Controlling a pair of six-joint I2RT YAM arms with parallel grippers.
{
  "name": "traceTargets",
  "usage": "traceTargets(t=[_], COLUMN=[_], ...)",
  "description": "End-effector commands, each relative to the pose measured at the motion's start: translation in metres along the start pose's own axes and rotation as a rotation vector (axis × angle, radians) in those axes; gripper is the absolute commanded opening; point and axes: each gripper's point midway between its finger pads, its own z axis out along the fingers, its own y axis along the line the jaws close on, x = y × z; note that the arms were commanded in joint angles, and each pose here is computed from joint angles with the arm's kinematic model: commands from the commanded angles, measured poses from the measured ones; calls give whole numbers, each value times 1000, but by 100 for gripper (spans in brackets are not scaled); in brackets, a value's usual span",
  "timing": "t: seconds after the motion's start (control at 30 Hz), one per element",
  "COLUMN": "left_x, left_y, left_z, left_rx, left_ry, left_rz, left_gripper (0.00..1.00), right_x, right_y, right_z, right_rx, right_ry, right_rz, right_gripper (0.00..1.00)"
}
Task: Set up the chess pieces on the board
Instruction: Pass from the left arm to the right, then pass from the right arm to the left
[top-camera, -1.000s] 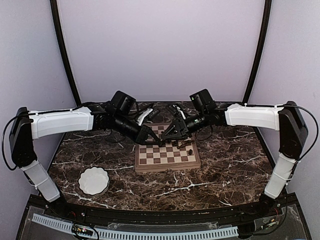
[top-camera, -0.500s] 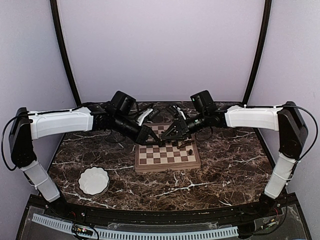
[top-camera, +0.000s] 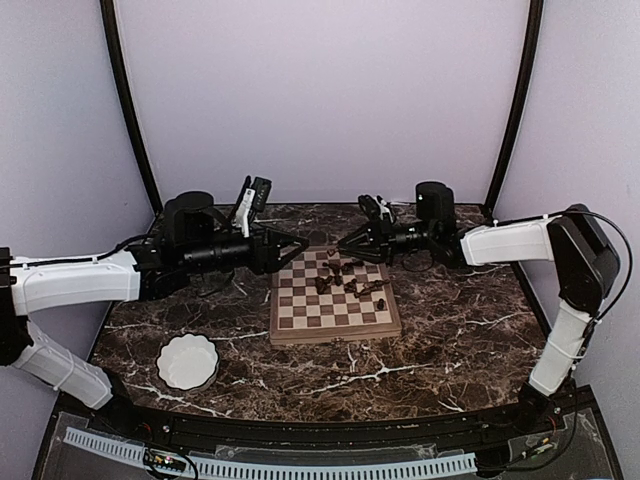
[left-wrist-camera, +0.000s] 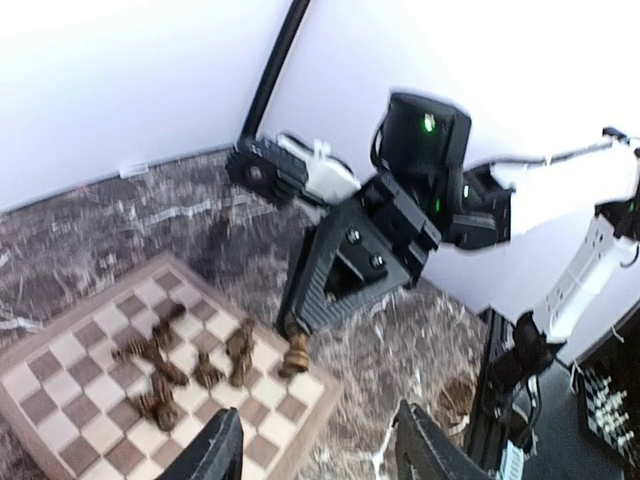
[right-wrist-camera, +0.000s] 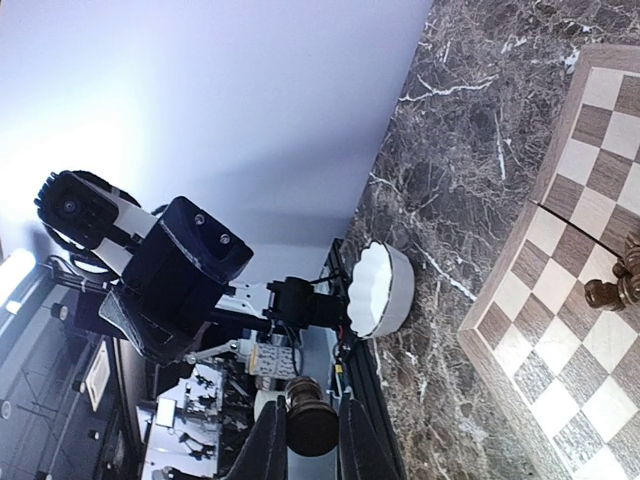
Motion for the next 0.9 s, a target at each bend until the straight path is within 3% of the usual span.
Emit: traceTargets(t=[0.0,0.3,0.87], left_x=[-34,-25,-25], left_y=[-2,-10,-23], left_z=[7,42,66], left_rx=[13,109,203], left_ry=[-177,-159,-135], left_rz=[-10,-28,-34], left_gripper=[55,54,39], right_x=[-13,-16,-16], right_y=[34,44,39], right_z=[-11,-14,-19], right_rx=[-136,-213,-189], right_ry=[-54,-64,-70], right_rz=[-23,0,10], right_gripper=[2,2,3])
